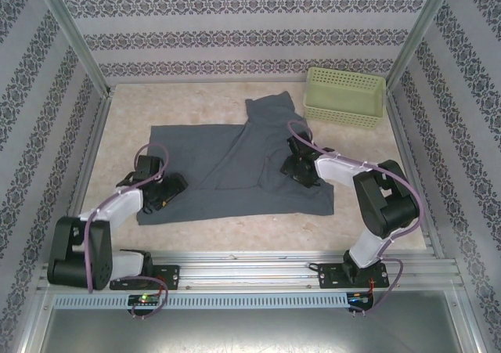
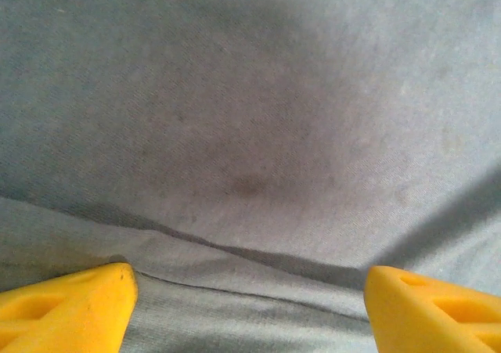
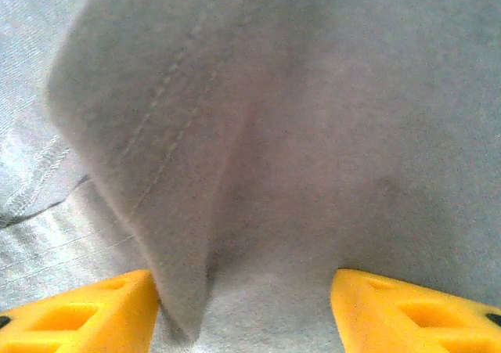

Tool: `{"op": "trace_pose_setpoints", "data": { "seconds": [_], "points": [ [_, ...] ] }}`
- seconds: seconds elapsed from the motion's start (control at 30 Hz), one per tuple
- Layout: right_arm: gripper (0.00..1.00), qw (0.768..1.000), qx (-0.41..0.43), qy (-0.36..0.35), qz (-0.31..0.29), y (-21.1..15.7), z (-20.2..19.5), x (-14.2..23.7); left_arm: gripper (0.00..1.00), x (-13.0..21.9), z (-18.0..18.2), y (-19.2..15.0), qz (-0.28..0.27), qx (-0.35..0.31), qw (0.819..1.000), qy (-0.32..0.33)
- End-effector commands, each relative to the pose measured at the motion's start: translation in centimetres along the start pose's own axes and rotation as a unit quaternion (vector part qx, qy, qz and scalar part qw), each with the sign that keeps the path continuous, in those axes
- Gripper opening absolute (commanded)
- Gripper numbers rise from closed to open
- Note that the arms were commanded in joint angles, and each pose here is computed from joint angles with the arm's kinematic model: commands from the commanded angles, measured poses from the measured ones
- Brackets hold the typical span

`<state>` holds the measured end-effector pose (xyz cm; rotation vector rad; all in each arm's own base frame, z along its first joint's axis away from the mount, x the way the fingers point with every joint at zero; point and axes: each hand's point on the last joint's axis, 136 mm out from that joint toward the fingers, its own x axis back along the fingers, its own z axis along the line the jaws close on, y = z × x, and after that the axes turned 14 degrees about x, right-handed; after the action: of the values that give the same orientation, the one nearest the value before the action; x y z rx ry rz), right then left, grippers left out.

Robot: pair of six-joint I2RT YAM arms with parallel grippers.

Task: Fold the inside-out t-shirt

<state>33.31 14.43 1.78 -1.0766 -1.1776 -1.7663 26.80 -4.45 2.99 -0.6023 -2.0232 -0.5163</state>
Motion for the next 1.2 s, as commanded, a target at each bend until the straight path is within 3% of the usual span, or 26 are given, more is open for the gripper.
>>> {"op": "trace_pose_setpoints", "data": {
  "seconds": [0.0,0.17,0.33,0.53,0.73,0.9,1.17],
  "points": [
    [0.64,0.995,-0.01,-0.03,0.091,-6.8,-2.4,-1.0,0.78,0.4,5.9,-3.2,0.028,0.019,0.996,0.085],
    [0.65,0.992,0.001,-0.071,0.103,-11.0,-4.6,0.3,0.79,3.0,8.3,-4.5,0.001,0.037,0.995,0.088],
    [0.65,0.994,-0.001,-0.071,0.087,-11.9,-5.8,2.1,0.78,4.8,7.2,-3.9,-0.032,0.051,0.997,0.049],
    [0.65,0.998,0.048,-0.035,0.005,-5.1,-2.0,6.2,0.8,8.6,0.4,1.9,-0.111,-0.002,0.993,0.028],
    [0.67,0.992,0.095,0.021,-0.076,2.9,3.1,9.8,0.81,8.9,-6.4,8.8,-0.163,-0.047,0.984,0.059],
    [0.67,0.985,0.134,0.039,-0.103,8.2,5.7,10.1,0.81,6.0,-8.2,14.3,-0.179,-0.031,0.979,0.096],
    [0.67,0.977,0.183,0.032,-0.103,14.2,8.3,6.5,0.77,-0.5,-9.9,19.4,-0.142,-0.013,0.983,0.116]
  ]
}}
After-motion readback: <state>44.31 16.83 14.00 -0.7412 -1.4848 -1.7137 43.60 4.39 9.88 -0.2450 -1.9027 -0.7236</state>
